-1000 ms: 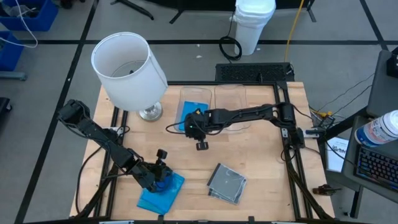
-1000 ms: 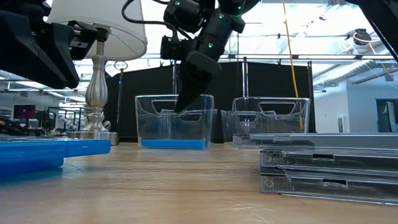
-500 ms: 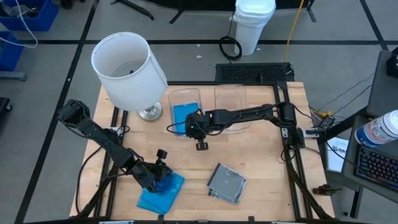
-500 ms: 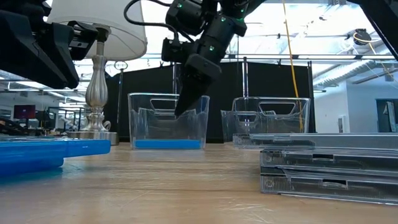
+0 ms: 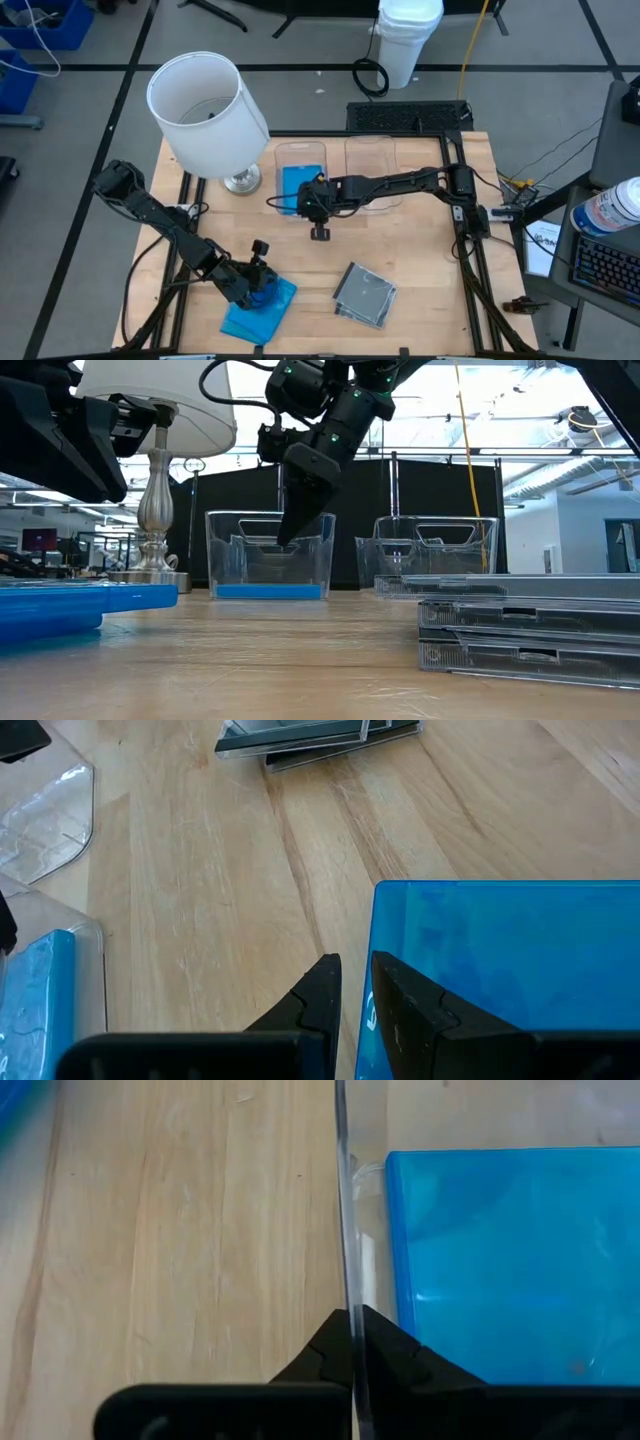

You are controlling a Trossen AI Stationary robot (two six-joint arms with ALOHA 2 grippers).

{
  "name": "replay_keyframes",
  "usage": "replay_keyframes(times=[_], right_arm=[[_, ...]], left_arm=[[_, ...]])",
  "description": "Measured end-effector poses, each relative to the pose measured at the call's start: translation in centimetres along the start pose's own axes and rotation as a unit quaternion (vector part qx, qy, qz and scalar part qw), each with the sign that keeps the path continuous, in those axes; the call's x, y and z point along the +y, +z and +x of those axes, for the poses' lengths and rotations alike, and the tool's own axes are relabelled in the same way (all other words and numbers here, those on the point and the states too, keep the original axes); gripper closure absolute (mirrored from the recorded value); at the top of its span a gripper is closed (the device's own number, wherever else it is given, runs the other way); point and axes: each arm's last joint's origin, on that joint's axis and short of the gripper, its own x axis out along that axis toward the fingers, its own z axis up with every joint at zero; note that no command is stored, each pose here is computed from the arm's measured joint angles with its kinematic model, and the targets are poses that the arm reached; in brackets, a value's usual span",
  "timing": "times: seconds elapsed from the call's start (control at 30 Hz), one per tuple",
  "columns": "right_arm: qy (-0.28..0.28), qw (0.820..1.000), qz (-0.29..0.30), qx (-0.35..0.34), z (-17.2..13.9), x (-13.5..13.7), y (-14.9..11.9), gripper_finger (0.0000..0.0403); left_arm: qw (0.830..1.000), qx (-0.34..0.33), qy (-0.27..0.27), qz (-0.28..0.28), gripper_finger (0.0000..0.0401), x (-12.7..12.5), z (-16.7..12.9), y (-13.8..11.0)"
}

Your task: Pick & place jewel cases by type

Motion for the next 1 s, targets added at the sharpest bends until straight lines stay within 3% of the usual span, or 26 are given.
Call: replay_keyframes(times=[0.47,1.0], right_arm=[[0.001,1.000,0.005,-0.006,0.04,0.05,0.10,0.0396],[0.007,1.000,-0.008,-0.010,-0.58,0.42,0.23,0.0262]], left_arm=[[1.000,0.000,0.000,0.000,0.0334,0.00,0.00,-0.01],[1.000,0.000,0.000,0.000,0.0334,-0.01,0.00,-0.01]])
